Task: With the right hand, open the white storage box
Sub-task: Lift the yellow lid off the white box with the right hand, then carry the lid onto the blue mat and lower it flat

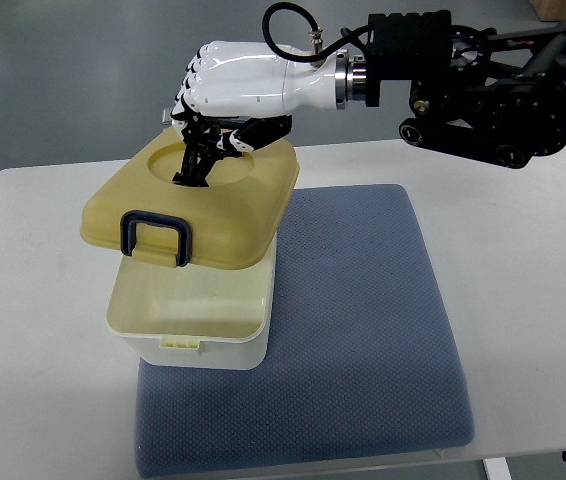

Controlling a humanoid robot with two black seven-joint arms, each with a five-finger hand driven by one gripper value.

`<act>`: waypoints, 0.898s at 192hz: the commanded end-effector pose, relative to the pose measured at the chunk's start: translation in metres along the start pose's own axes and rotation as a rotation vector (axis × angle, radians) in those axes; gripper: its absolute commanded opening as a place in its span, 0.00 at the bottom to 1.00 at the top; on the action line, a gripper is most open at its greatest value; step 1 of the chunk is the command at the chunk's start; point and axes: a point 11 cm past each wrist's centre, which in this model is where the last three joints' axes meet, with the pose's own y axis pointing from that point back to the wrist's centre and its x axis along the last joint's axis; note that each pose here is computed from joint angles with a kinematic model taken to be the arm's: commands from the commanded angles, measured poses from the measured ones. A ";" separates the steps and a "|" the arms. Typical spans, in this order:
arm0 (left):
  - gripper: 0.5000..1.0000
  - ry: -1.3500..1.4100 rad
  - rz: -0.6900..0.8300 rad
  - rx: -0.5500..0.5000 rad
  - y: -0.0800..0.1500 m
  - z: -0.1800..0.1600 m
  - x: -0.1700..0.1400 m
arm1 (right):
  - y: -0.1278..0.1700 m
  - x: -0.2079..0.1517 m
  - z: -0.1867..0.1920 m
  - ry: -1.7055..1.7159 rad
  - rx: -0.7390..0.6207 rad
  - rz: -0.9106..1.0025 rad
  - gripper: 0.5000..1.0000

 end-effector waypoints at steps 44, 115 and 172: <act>1.00 -0.002 0.000 -0.001 0.000 0.001 0.000 | 0.063 -0.029 0.034 -0.047 -0.150 -0.018 0.00; 1.00 0.000 0.000 0.001 0.000 0.000 0.000 | 0.124 -0.089 0.042 -0.129 -0.280 -0.034 0.00; 1.00 0.000 -0.001 0.000 0.000 0.000 0.000 | 0.168 -0.119 0.045 -0.197 -0.391 -0.024 0.00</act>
